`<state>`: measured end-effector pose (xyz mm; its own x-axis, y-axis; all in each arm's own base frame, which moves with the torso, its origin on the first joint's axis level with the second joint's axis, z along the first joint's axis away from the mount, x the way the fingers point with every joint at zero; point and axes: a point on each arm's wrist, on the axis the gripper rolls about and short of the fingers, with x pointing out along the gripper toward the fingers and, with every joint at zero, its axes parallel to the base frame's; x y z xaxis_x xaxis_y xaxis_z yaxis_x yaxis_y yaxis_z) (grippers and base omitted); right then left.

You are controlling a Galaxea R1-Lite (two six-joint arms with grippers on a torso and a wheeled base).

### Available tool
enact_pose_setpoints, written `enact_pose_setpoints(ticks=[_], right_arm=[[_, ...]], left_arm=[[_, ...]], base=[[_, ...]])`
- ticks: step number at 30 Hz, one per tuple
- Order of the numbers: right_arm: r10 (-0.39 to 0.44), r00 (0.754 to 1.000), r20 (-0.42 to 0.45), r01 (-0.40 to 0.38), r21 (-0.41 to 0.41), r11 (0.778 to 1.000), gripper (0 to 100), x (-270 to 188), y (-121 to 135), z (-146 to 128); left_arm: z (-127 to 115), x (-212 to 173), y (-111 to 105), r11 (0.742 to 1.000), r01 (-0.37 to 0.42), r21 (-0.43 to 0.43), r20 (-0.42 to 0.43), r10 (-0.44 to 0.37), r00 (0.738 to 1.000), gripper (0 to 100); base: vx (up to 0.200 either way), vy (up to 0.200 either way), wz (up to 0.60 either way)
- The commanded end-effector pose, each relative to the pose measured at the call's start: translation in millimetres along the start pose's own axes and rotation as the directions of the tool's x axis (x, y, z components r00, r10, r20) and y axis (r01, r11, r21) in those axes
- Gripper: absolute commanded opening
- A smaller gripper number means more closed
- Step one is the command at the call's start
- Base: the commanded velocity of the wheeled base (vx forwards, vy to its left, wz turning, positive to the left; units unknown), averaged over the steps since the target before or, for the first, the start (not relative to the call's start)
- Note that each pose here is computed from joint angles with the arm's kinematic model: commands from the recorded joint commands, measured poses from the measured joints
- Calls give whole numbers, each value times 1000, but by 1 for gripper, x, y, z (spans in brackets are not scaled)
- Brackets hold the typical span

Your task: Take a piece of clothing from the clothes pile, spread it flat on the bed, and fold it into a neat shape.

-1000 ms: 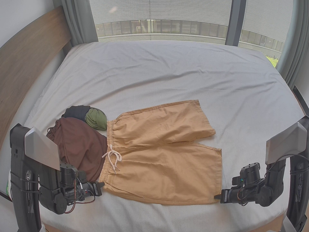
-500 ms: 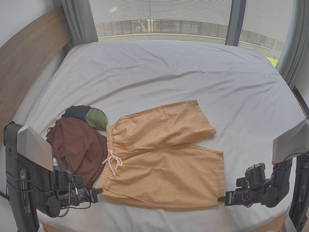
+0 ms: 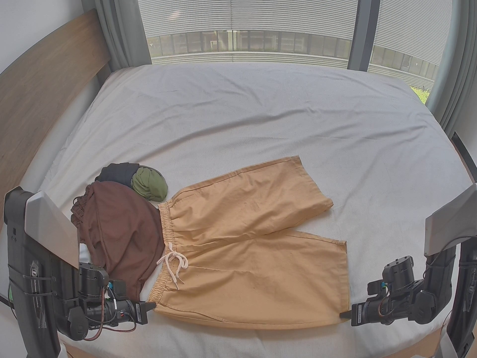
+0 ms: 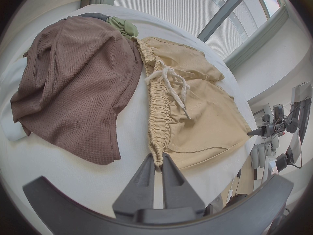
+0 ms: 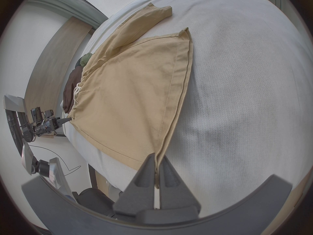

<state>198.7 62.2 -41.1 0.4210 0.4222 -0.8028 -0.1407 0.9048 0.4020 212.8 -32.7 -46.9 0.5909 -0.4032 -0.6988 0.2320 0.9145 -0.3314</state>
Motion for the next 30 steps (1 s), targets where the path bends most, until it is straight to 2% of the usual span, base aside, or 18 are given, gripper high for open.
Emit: enact_pose_setpoints(ticks=[1,5,8,11,12,21,30], right_arm=[[-4,1000,-8,4,-6,1000,0,-2,-1,-2],[-2,1000,3,2,-6,1000,0,-2,-1,-1],[-3,1000,22,3,-2,1000,0,-2,-2,2],[17,997,76,-16,-14,1000,0,-2,0,11],[30,994,107,-28,-22,999,0,-4,2,15],[135,955,265,-119,-75,990,0,-17,14,37],[159,927,341,-136,-90,987,0,-20,17,52]], left_arm=[[-4,-3,0,1000,-5,-8,-24,5,1000,0],[-6,-2,0,1000,-9,-11,-37,8,999,0],[-4,-3,0,1000,-4,-4,-17,4,1000,0],[4,-2,-2,1000,4,10,23,-5,1000,0],[11,-1,-3,1000,11,19,63,-12,998,0],[45,7,-6,999,30,17,220,-33,975,0],[54,9,-15,997,69,-22,257,-61,965,0]], base=[[0,0,0],[0,0,0],[0,0,0],[0,0,0],[0,0,0],[0,0,0],[0,0,0]])
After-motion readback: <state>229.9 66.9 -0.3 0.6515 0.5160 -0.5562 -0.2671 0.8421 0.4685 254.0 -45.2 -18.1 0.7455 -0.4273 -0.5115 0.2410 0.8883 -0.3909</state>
